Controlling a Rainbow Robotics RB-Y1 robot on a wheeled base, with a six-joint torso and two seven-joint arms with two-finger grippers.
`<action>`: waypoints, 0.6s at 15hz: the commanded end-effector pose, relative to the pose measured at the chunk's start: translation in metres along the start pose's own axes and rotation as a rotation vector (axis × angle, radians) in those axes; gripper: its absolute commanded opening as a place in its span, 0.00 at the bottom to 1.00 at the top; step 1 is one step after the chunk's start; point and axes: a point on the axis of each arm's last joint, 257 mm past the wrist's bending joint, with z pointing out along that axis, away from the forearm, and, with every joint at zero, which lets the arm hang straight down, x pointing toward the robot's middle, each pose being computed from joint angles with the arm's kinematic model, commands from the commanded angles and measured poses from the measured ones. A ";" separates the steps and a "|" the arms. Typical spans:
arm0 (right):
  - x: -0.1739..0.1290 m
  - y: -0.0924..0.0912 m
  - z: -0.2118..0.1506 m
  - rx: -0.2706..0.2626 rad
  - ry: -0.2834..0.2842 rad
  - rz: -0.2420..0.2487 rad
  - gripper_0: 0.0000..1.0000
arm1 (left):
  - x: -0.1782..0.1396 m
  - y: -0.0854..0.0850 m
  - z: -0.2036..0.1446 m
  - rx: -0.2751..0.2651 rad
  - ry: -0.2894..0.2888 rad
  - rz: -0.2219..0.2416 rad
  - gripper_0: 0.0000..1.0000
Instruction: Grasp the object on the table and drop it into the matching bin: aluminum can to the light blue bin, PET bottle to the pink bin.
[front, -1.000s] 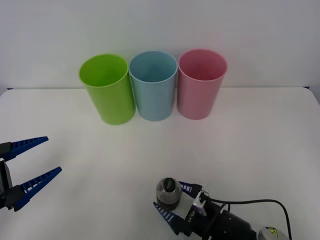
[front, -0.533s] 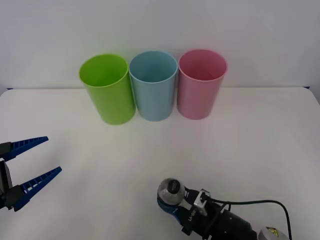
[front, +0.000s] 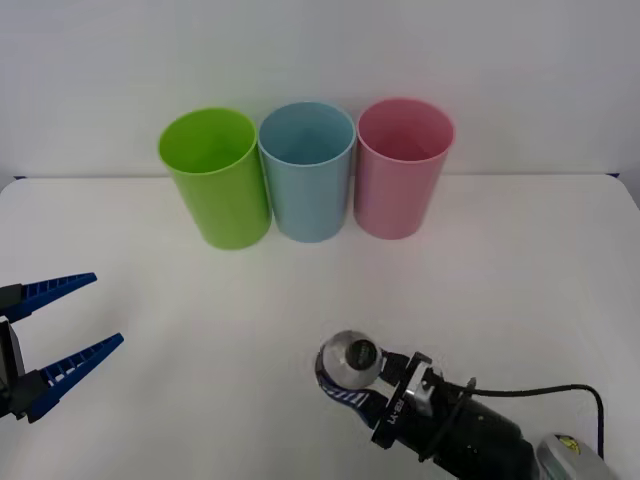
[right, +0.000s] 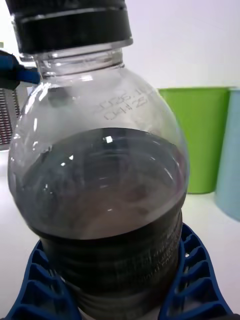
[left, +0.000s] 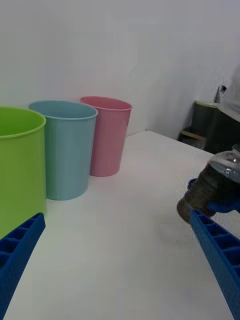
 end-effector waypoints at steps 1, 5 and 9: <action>-0.046 -0.020 -0.004 0.031 -0.012 -0.009 0.00 | 0.000 0.000 0.000 0.000 0.000 0.000 1.00; -0.104 -0.046 -0.005 0.088 -0.012 -0.024 0.00 | 0.000 0.000 0.000 0.000 0.000 0.000 1.00; -0.148 -0.079 0.007 0.139 -0.038 -0.004 0.00 | 0.000 0.000 0.000 0.000 0.000 0.000 1.00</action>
